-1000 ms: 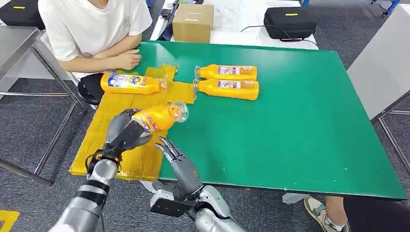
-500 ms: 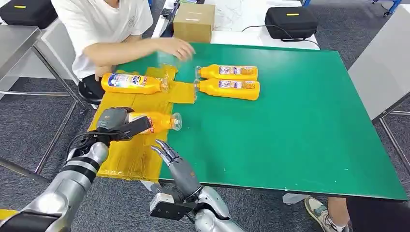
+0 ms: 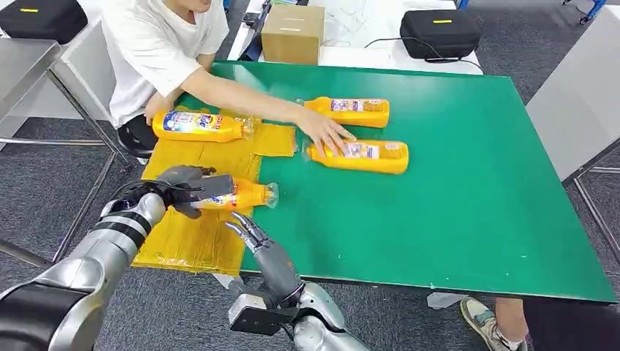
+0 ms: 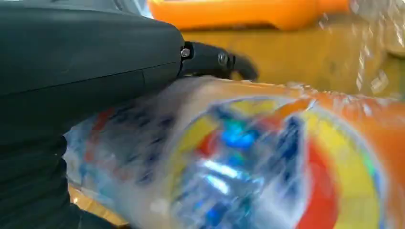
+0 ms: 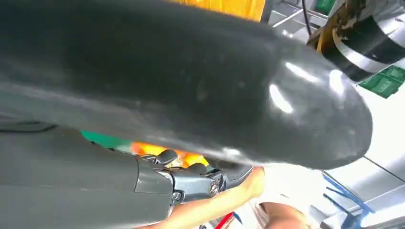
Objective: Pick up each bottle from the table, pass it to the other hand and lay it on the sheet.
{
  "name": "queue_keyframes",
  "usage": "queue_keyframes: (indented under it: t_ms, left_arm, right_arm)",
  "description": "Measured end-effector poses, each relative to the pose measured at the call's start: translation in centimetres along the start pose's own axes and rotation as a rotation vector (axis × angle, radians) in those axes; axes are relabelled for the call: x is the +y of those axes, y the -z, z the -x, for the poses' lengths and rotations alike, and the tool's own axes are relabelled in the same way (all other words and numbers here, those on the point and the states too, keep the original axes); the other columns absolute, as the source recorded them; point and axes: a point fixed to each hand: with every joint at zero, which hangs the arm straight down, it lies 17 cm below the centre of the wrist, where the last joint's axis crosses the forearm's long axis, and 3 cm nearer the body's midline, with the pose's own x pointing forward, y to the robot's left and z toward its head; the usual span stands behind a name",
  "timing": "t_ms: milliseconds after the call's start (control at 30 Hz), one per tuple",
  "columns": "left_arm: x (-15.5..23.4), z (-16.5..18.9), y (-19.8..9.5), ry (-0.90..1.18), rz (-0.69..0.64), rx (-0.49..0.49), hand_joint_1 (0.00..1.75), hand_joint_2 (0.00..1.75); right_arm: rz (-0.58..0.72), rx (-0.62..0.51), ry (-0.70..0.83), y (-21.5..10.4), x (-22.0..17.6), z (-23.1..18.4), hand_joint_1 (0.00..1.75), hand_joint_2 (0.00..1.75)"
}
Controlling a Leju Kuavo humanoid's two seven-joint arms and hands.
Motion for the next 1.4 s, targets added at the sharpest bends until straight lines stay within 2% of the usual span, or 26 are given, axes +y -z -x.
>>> queue_keyframes:
  t_ms: [633, 700, 833, 967, 1333, 1367, 1400]
  left_arm:
    - [-0.1, 0.1, -0.4, -0.044, 0.111, -0.012, 0.00, 1.75]
    - [0.5, -0.6, -0.4, -0.094, 0.082, -0.049, 0.00, 1.75]
    - [2.7, -4.0, -0.9, -0.382, 0.027, -0.235, 0.00, 1.75]
    - [5.3, -5.0, -1.9, -0.562, -0.046, -0.348, 0.00, 1.75]
    - [7.6, -4.1, -3.6, -0.693, -0.255, -0.429, 0.00, 1.75]
    - [8.1, -4.2, -3.9, -0.725, -0.283, -0.444, 0.00, 1.75]
    - [8.5, -4.2, -4.2, -0.765, -0.316, -0.456, 0.00, 1.75]
  right_arm:
    - [-0.008, 0.009, 0.027, -0.6, 0.5, 0.6, 0.00, 0.00]
    - [-0.010, 0.011, 0.027, -0.7, 0.6, 0.7, 0.00, 0.00]
    - [-0.010, 0.007, 0.027, -0.6, 0.8, 0.5, 0.00, 0.00]
    - [-0.006, 0.003, 0.018, -0.6, 0.9, 0.4, 0.00, 0.00]
    - [-0.026, 0.005, 0.006, -0.9, 1.5, 0.6, 0.00, 0.00]
    - [-0.022, 0.003, -0.004, -0.9, 1.4, 0.6, 0.00, 1.75]
    - [-0.006, 0.005, -0.025, -0.9, 1.1, 0.7, 0.00, 1.75]
